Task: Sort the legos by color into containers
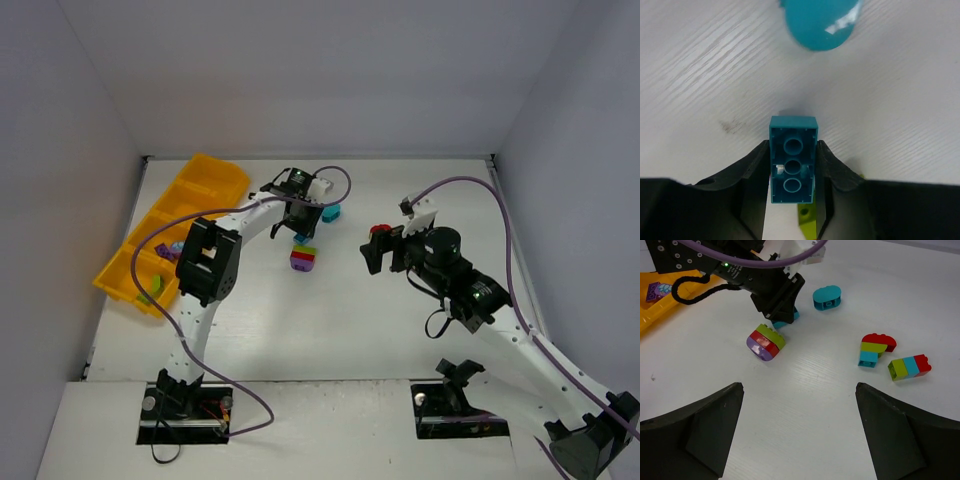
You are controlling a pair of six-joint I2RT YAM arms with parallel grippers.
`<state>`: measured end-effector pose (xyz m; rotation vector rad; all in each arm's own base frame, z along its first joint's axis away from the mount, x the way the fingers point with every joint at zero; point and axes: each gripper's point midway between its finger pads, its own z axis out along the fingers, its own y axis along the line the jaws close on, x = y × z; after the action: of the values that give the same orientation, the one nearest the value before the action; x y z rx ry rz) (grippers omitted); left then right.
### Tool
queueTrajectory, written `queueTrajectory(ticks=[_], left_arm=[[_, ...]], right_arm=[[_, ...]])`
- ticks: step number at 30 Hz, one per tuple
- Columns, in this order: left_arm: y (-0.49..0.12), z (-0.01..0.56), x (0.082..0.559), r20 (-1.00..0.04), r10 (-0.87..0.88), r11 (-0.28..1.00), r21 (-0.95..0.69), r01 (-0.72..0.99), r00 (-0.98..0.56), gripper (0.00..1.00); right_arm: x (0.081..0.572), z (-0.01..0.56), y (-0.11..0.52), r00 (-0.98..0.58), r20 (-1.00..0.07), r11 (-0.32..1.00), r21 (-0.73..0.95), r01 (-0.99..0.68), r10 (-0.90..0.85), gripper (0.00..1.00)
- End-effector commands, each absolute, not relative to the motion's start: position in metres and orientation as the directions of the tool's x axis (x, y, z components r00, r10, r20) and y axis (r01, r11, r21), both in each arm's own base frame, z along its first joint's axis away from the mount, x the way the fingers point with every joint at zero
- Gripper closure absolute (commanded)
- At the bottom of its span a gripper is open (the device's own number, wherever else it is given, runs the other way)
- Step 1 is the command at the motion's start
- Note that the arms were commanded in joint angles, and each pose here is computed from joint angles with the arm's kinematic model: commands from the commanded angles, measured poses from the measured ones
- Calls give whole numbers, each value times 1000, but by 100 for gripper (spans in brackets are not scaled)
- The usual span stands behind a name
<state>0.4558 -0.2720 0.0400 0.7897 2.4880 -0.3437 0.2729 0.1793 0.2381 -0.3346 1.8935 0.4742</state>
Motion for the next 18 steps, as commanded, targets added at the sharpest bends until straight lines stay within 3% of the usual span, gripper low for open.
queueTrajectory(ticks=[1, 6, 10, 18], left_arm=[[-237, 127, 492, -697, 267, 898, -70, 434, -665, 96], [-130, 177, 508, -760, 45, 995, -24, 97, -648, 96], [-47, 184, 506, -754, -126, 981, 0, -192, -644, 96], [26, 167, 519, -711, -281, 927, -26, -375, -644, 85]], right_arm=[[282, 257, 179, -300, -954, 886, 161, -435, 26, 9], [285, 256, 180, -304, -952, 887, 159, -435, 22, 9], [286, 254, 181, -300, -954, 886, 160, -435, 24, 9], [288, 252, 182, -299, -954, 887, 150, -437, 15, 9]])
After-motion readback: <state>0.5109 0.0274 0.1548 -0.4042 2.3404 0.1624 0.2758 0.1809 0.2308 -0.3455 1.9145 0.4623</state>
